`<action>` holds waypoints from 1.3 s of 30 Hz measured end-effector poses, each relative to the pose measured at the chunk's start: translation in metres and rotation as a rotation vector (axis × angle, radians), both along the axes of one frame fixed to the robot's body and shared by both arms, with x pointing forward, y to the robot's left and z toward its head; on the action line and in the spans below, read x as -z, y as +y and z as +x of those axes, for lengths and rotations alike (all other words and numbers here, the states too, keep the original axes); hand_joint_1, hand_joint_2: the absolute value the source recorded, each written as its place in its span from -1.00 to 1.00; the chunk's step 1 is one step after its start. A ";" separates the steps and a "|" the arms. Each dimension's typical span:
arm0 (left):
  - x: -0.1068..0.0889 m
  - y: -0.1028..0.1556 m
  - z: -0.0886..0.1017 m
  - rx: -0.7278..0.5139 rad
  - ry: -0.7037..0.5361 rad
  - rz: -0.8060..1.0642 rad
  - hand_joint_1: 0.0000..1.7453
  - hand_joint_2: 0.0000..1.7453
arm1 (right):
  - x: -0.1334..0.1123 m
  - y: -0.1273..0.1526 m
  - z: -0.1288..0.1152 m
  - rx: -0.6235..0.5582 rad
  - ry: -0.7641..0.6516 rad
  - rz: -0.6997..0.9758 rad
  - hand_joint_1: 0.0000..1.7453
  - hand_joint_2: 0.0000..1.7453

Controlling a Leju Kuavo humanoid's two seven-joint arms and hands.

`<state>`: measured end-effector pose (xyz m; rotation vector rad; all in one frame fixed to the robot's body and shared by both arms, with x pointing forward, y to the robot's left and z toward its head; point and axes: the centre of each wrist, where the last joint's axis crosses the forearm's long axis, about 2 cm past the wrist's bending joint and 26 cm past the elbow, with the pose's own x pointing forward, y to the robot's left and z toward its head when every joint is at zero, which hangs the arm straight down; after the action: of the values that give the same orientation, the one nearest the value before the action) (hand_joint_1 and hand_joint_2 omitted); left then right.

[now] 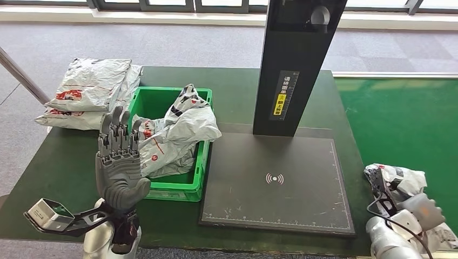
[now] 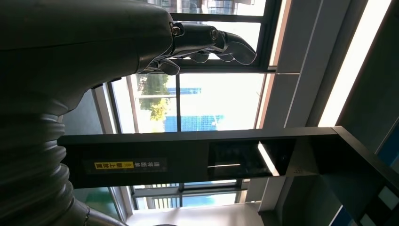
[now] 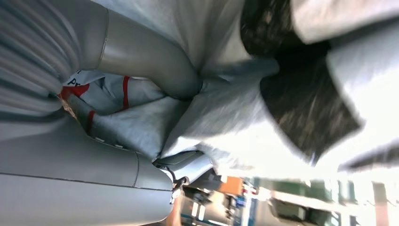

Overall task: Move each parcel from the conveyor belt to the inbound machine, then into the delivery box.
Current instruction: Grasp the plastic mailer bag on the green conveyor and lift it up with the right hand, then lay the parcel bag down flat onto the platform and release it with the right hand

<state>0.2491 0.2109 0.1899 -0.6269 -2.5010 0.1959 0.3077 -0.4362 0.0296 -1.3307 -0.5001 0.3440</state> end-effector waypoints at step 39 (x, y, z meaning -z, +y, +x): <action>-0.005 0.005 -0.002 -0.017 -0.023 0.005 -1.00 1.00 | -0.114 0.152 0.020 -1.170 -1.237 0.710 1.00 1.00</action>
<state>0.2468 0.2158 0.1953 -0.6098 -2.5287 0.1898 0.3279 -0.2840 0.1435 -0.2666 -2.2189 0.1898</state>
